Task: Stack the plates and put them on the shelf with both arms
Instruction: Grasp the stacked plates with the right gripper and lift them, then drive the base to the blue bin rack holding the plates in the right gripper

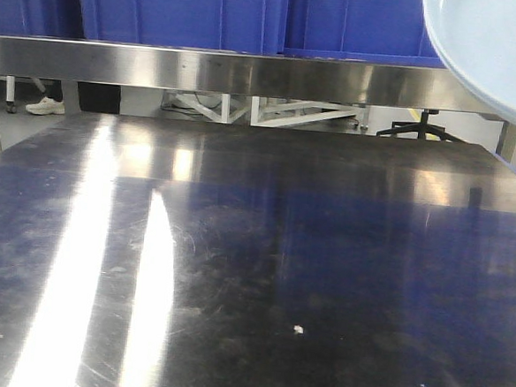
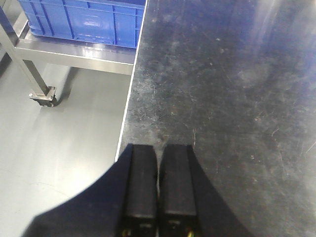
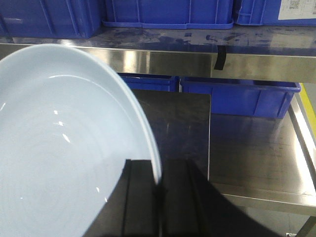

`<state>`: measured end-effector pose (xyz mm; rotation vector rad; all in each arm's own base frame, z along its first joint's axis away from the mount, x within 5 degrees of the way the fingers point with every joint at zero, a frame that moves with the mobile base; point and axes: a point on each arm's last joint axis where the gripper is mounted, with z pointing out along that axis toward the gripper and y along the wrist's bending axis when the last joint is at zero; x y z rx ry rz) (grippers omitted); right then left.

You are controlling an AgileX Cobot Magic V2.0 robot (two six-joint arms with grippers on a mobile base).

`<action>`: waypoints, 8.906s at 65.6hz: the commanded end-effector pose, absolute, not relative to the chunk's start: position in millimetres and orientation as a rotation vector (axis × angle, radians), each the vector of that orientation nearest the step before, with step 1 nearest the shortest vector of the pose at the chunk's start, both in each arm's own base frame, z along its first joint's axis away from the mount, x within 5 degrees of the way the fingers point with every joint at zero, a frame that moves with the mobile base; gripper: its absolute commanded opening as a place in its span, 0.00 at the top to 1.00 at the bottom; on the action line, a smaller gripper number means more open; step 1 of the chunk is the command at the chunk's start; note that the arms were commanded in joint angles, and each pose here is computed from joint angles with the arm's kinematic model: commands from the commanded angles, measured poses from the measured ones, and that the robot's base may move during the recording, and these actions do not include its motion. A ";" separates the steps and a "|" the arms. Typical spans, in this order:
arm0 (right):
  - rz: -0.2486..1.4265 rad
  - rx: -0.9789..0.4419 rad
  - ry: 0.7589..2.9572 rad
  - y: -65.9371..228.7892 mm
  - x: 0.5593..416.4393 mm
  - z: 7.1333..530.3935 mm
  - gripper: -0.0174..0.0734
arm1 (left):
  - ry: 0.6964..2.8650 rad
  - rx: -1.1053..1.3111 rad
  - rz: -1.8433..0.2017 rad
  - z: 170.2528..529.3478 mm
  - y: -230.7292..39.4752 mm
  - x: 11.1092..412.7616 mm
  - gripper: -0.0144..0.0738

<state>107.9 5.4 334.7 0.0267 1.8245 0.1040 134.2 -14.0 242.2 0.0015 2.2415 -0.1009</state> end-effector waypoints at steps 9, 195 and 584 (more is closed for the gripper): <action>0.103 0.043 1.699 4.1 108.4 353.0 0.75 | 2.137 -0.009 -0.120 257.3 -14.8 139.7 0.72; 0.103 0.043 1.699 4.1 108.4 353.0 0.75 | 2.137 -0.009 -0.120 257.3 -14.8 139.7 0.72; 0.103 0.043 1.699 4.1 108.4 353.0 0.75 | 2.137 -0.009 -0.120 257.3 -14.8 139.7 0.72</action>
